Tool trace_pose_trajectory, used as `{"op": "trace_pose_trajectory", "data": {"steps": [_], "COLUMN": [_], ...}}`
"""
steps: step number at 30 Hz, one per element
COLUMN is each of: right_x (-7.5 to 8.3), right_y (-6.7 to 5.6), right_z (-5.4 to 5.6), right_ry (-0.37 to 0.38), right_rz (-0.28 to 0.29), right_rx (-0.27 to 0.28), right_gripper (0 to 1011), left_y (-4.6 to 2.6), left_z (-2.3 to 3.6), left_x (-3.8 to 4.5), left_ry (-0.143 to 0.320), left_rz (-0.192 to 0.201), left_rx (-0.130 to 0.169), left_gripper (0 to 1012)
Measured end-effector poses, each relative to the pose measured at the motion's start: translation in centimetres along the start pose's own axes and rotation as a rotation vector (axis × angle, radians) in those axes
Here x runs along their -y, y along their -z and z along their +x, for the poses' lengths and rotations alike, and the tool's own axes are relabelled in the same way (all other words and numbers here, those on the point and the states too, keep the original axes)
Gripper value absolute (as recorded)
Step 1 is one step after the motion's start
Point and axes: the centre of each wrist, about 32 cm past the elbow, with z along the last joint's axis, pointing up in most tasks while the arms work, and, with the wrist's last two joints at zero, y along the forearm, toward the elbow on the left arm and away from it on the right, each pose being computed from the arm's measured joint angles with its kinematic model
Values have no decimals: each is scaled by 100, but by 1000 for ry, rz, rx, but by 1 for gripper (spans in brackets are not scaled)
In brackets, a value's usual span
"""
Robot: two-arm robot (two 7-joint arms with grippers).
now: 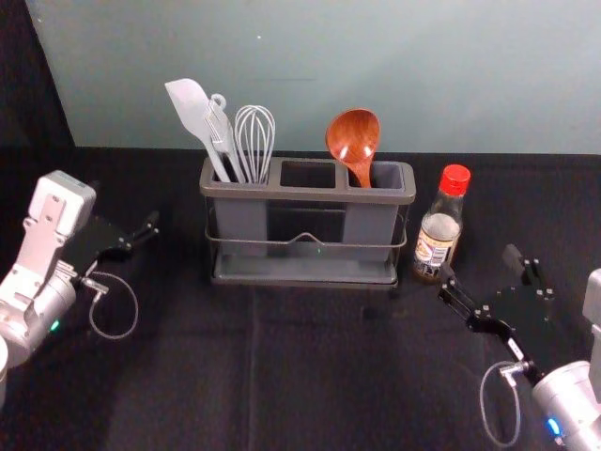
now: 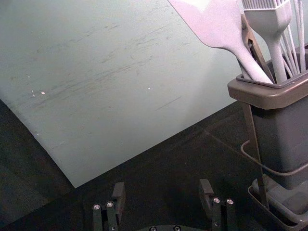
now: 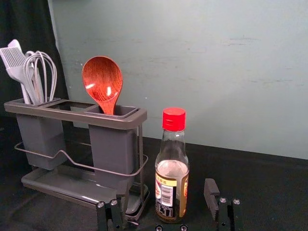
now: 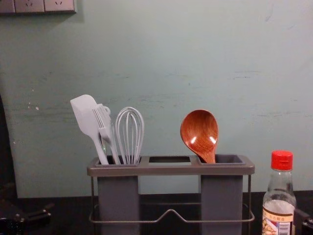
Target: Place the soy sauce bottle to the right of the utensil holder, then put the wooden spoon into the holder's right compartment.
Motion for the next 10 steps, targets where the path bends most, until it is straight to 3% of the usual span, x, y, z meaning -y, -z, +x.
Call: {"op": "trace_pose_trajectory", "data": {"steps": [10], "right_x": [0], "right_y": [0], "right_z": [0], "right_ry": [0], "right_rz": [0], "right_rx": [0], "right_gripper": [1002], "left_y": [0], "left_z": [0], "left_x": [0], "left_ry": [0], "left_rz": [0], "left_rx": [0], "left_gripper": [1005]}}
